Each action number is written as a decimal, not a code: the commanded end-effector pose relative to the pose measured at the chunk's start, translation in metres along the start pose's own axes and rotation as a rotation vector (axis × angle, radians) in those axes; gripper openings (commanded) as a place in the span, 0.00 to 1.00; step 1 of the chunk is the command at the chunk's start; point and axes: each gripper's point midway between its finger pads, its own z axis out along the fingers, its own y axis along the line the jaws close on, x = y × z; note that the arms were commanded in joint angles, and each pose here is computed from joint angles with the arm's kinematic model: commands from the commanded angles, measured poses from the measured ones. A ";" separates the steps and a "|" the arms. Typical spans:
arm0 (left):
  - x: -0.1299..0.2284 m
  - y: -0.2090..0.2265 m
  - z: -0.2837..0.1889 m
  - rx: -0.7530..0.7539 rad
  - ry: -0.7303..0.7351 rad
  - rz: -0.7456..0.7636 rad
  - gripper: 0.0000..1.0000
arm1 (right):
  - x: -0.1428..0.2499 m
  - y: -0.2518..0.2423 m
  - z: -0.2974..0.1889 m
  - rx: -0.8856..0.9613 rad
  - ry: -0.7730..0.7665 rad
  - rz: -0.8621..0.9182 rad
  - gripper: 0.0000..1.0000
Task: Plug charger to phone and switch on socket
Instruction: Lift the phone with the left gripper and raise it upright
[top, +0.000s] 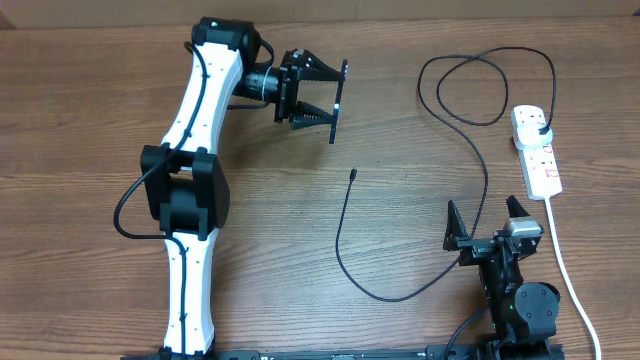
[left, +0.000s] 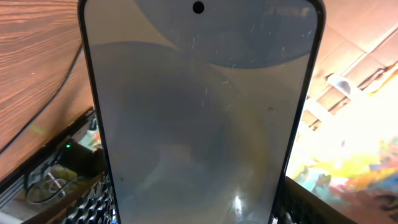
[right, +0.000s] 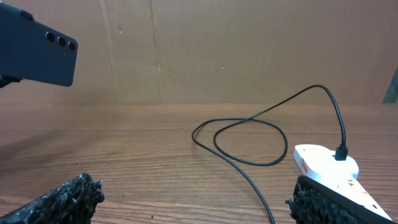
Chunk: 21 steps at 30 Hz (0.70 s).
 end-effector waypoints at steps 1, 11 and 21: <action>0.007 -0.023 -0.009 0.098 0.013 0.019 0.71 | 0.001 -0.002 0.000 0.008 -0.005 0.003 1.00; 0.005 -0.024 -0.015 0.103 0.005 -0.013 0.70 | 0.001 -0.002 0.000 0.008 -0.005 0.003 1.00; 0.005 -0.024 -0.015 0.104 0.006 -0.052 0.70 | 0.002 -0.002 0.000 0.008 -0.005 0.003 1.00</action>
